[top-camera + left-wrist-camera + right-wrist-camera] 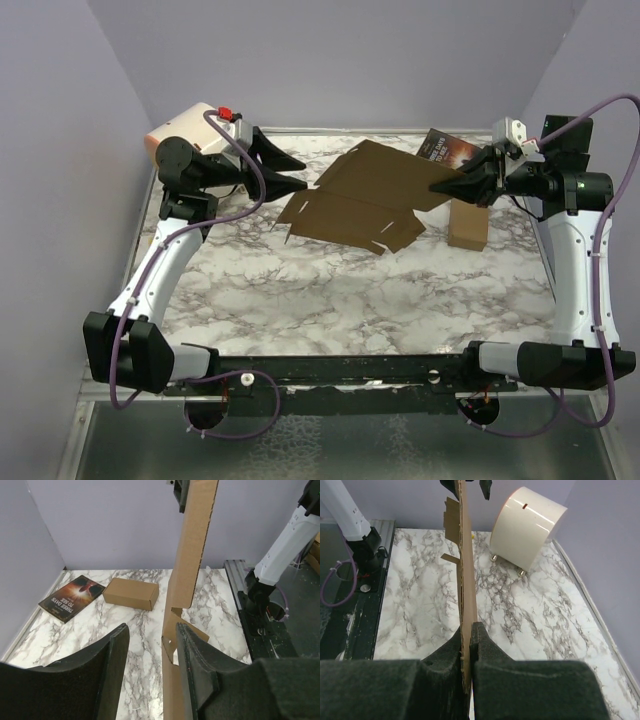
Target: Fold the paper box
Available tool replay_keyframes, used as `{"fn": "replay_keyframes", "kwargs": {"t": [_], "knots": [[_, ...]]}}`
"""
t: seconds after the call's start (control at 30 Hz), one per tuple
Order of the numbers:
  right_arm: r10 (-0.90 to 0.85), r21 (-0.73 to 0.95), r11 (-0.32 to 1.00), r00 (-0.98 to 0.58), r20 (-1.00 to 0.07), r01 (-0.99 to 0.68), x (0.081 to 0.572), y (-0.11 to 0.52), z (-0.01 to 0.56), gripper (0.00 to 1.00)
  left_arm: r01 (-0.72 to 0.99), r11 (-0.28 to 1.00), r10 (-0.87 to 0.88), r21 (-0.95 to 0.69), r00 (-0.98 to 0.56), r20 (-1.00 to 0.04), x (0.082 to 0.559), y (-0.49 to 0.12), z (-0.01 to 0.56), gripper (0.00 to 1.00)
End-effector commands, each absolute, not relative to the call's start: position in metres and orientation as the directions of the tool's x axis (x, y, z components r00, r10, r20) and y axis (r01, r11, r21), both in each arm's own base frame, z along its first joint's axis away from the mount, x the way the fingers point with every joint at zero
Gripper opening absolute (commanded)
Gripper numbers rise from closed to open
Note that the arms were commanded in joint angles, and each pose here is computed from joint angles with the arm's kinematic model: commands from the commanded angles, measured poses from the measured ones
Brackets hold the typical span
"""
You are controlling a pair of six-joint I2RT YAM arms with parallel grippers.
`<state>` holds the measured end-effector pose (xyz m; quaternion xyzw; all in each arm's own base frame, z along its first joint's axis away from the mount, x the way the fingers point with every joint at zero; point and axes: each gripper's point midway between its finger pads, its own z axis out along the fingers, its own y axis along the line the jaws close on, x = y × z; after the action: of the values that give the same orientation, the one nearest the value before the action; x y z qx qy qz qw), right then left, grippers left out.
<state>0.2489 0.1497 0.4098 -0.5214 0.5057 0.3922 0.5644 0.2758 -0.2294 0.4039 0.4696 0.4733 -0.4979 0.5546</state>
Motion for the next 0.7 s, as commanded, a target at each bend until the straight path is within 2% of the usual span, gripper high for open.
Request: {"fn": "replay_keyframes", "kwargs": {"t": [0.0, 0.67], "knots": [[-0.08, -0.199, 0.137, 0.189, -0.979, -0.97, 0.241, 0.152, 0.412, 0.01, 0.996, -0.016, -0.106, 0.085, 0.083, -0.991, 0.262, -0.236, 0.406, 0.47], [-0.064, -0.203, 0.12, 0.197, -0.978, -0.972, 0.238, 0.155, 0.418, 0.01, 0.993, -0.096, -0.076, 0.071, 0.064, -0.995, 0.258, -0.25, 0.399, 0.49]]}}
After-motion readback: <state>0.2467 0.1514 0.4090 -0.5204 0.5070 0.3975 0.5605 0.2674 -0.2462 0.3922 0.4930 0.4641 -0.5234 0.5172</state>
